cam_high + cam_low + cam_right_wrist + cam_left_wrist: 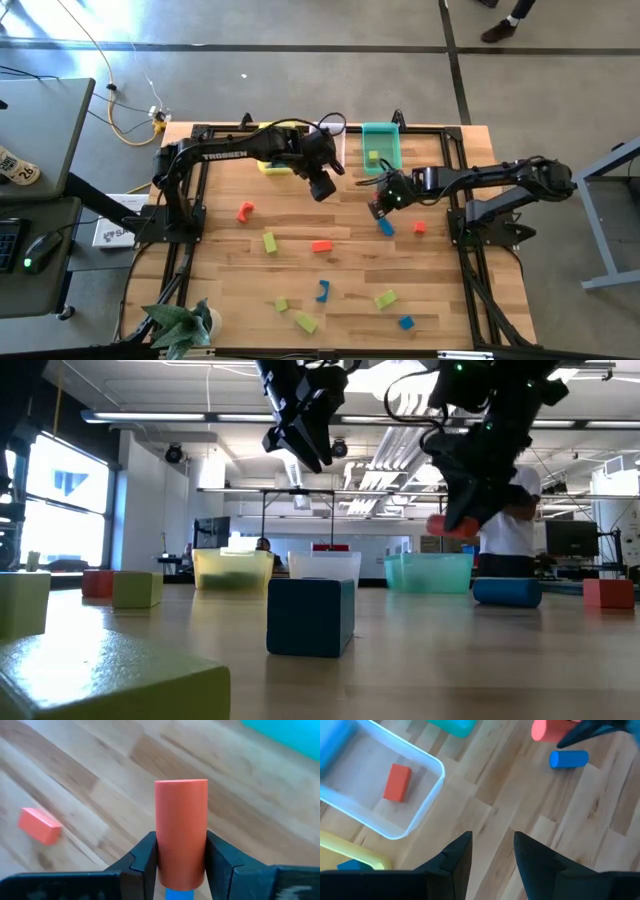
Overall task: Sort & place blocks by color
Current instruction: Put the orange block into the transparent bin
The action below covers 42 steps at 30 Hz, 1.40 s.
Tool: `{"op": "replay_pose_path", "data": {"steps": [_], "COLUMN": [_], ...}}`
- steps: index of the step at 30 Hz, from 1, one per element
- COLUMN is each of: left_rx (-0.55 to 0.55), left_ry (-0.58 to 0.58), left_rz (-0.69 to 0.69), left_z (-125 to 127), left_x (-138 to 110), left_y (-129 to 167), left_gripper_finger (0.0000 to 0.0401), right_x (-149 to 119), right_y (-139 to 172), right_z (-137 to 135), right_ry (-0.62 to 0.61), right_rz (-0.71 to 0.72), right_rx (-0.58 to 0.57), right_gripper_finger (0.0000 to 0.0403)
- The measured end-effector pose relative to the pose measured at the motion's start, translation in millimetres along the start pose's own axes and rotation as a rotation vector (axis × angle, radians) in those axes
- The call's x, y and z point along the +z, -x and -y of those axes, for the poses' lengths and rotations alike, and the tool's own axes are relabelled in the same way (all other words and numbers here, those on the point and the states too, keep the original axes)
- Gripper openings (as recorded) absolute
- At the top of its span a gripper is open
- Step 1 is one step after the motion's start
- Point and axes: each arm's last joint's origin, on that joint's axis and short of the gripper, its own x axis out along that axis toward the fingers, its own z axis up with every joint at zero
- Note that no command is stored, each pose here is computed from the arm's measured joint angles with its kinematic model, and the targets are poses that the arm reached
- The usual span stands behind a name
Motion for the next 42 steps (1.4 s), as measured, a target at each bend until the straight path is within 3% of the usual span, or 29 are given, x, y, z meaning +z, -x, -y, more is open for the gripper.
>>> {"op": "replay_pose_path", "data": {"steps": [8, 20, 23, 29, 33, 42], "left_rx": [0.036, 0.051, -0.009, -0.269, -0.382, -0.405], "left_ry": [0.048, 0.078, 0.041, -0.099, -0.168, -0.274], "left_rz": [-0.007, 0.000, 0.037, 0.137, 0.203, 0.395], "left_z": [-21.3, -42.5, -43.1, -33.8, -27.1, -23.2], "left_x": [4.0, 8.7, 13.7, 25.2, 30.9, 46.7], "left_y": [-0.5, -0.5, -0.4, 2.0, 4.3, 10.3], "left_gripper_finger": [0.0145, 0.0227, 0.0236, 0.0234, 0.0235, 0.0232], "right_x": [27.3, 62.2, 67.8, 73.8, 75.1, 81.6], "right_y": [25.5, 73.8, 84.9, 100.9, 110.2, 143.4], "right_z": [-16.8, -40.6, -45.2, -49.7, -49.9, -53.5], "right_ry": [0.084, 0.296, 0.345, 0.415, 0.457, 0.542], "right_rz": [0.088, 0.240, 0.274, 0.302, 0.292, 0.307], "right_rx": [0.069, 0.154, 0.168, 0.171, 0.152, 0.149], "right_gripper_finger": [0.0105, 0.0107, 0.0107, 0.0108, 0.0109, 0.0109]}}
